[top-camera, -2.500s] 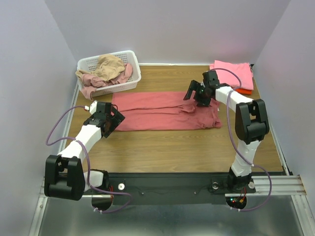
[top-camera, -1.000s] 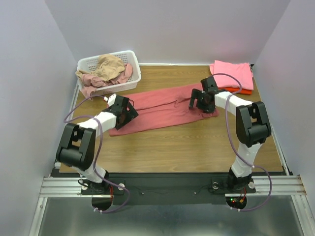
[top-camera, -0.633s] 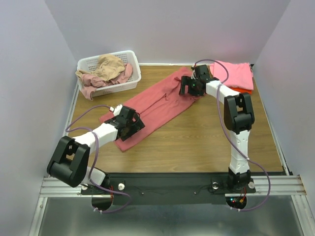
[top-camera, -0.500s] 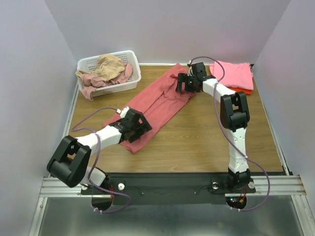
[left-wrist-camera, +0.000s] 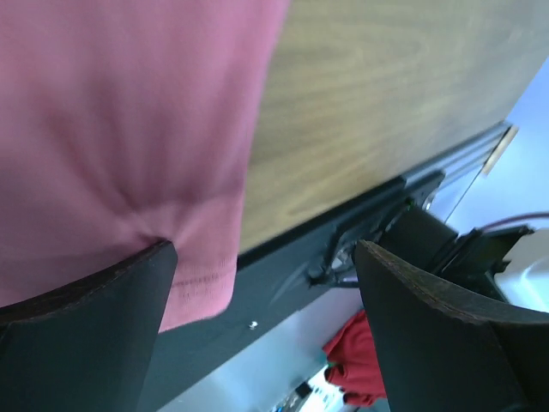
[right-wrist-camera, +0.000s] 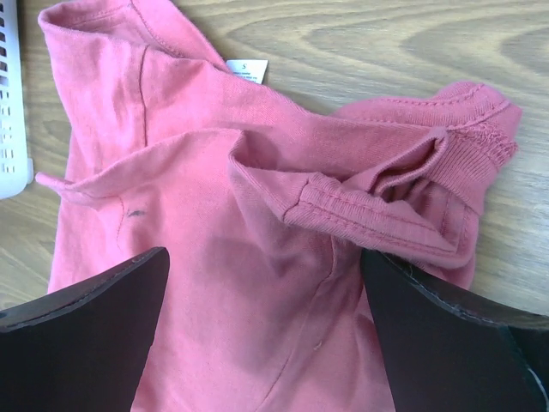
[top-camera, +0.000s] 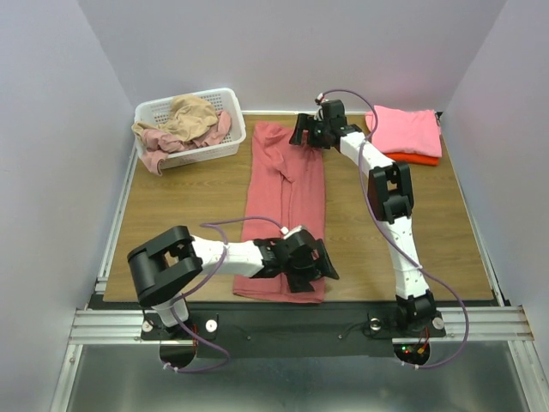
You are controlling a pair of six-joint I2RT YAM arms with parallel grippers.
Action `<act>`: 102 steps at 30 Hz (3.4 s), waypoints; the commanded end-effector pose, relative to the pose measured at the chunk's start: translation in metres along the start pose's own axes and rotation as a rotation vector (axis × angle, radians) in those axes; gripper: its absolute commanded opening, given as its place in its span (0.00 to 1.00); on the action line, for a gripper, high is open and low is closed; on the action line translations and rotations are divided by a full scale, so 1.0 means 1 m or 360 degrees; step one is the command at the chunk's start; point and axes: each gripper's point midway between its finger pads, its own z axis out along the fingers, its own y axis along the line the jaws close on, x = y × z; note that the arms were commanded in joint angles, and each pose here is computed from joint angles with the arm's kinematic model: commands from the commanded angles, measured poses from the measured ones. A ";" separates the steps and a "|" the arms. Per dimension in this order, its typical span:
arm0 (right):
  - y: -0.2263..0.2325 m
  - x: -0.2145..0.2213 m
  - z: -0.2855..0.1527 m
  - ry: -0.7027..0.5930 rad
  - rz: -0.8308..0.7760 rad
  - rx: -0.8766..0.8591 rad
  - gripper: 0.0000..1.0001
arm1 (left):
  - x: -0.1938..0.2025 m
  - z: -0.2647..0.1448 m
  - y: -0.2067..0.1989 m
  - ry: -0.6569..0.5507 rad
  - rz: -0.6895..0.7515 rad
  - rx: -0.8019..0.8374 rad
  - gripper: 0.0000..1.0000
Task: Fold and stack the t-shirts
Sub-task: Fold the tshirt
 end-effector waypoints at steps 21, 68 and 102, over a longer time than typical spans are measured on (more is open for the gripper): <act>0.108 -0.048 -0.139 -0.0127 -0.0143 -0.0205 1.00 | -0.059 -0.146 0.038 -0.0755 -0.0020 -0.0513 0.99; 0.099 0.370 -0.338 0.1055 0.0327 0.0060 0.97 | -0.031 -0.121 0.197 -0.0388 -0.0404 -0.0610 0.19; 0.134 0.347 -0.311 0.0790 0.0315 0.0028 0.00 | -0.073 -0.136 0.136 -0.0643 -0.0303 -0.0373 0.00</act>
